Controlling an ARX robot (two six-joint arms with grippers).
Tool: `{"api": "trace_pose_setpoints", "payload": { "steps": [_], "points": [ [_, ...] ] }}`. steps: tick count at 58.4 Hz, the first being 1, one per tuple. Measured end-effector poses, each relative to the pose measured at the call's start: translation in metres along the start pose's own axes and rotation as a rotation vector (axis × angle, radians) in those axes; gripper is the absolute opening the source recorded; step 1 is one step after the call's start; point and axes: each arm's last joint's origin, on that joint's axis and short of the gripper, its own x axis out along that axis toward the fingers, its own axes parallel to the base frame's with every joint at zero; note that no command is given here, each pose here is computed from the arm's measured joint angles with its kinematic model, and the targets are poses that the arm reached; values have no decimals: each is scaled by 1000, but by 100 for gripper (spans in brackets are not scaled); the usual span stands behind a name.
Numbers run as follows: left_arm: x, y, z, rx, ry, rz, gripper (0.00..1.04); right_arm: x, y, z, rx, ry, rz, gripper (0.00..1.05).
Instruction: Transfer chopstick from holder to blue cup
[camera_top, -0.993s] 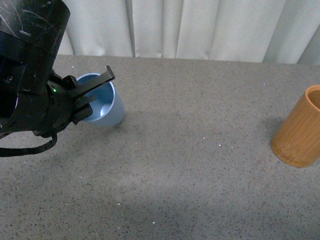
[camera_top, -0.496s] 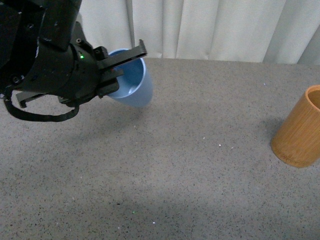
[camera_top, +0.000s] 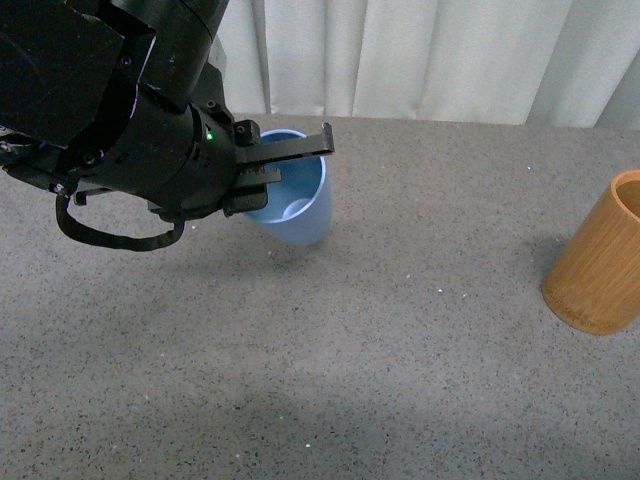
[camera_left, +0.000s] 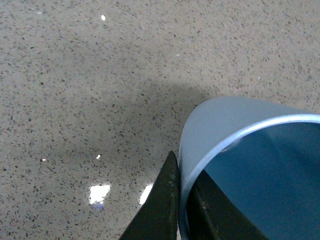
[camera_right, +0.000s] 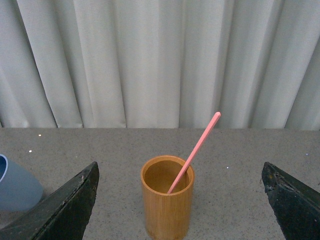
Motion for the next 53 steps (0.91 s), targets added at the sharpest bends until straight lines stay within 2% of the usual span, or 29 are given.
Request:
{"api": "trace_pose_setpoints", "payload": {
  "steps": [20, 53],
  "points": [
    [-2, -10, -5, 96, 38, -25, 4, 0, 0, 0, 0, 0, 0, 95],
    [5, -13, -10, 146, 73, 2, 4, 0, 0, 0, 0, 0, 0, 95]
  ]
}}
